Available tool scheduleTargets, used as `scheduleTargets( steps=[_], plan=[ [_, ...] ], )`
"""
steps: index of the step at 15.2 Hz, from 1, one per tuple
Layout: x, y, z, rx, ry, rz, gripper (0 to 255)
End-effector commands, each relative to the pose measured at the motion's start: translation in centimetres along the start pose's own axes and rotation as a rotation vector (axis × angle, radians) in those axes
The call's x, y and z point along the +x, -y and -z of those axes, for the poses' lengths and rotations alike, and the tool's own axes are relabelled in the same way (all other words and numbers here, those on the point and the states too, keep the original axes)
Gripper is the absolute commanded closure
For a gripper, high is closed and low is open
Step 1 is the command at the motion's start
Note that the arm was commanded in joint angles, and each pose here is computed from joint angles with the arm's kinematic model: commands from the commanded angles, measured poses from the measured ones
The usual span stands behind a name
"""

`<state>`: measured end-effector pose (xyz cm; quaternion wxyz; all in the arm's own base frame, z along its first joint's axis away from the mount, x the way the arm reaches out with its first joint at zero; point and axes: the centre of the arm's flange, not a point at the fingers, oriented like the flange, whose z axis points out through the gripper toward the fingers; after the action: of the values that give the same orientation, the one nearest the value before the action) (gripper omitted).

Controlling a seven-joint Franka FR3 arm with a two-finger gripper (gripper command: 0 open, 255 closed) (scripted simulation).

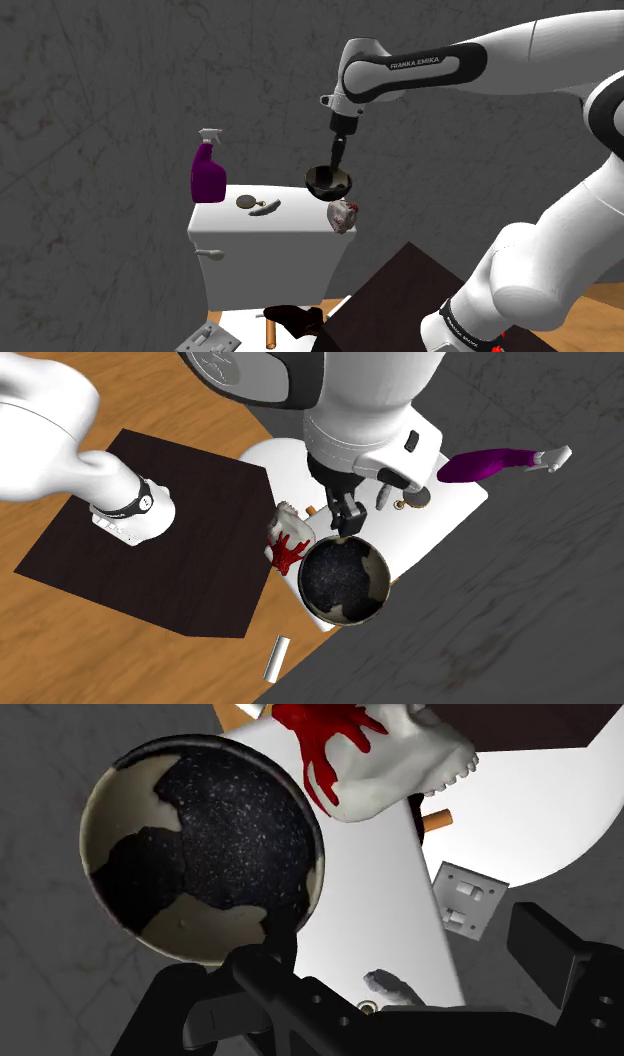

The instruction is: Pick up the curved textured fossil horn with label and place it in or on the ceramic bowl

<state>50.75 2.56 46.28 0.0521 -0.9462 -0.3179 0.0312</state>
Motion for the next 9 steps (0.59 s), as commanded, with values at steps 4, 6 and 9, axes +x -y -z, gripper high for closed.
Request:
scheduleTargets(
  steps=[4, 6, 9],
  plan=[
    [5.6, -0.5, -3.9, 0.014, 0.005, 0.204, 0],
    [7.8, -0.4, -5.4, 0.019, 0.008, 0.284, 0],
    [11.1, 0.1, -7.6, 0.027, 0.011, 0.404, 0]
  ],
)
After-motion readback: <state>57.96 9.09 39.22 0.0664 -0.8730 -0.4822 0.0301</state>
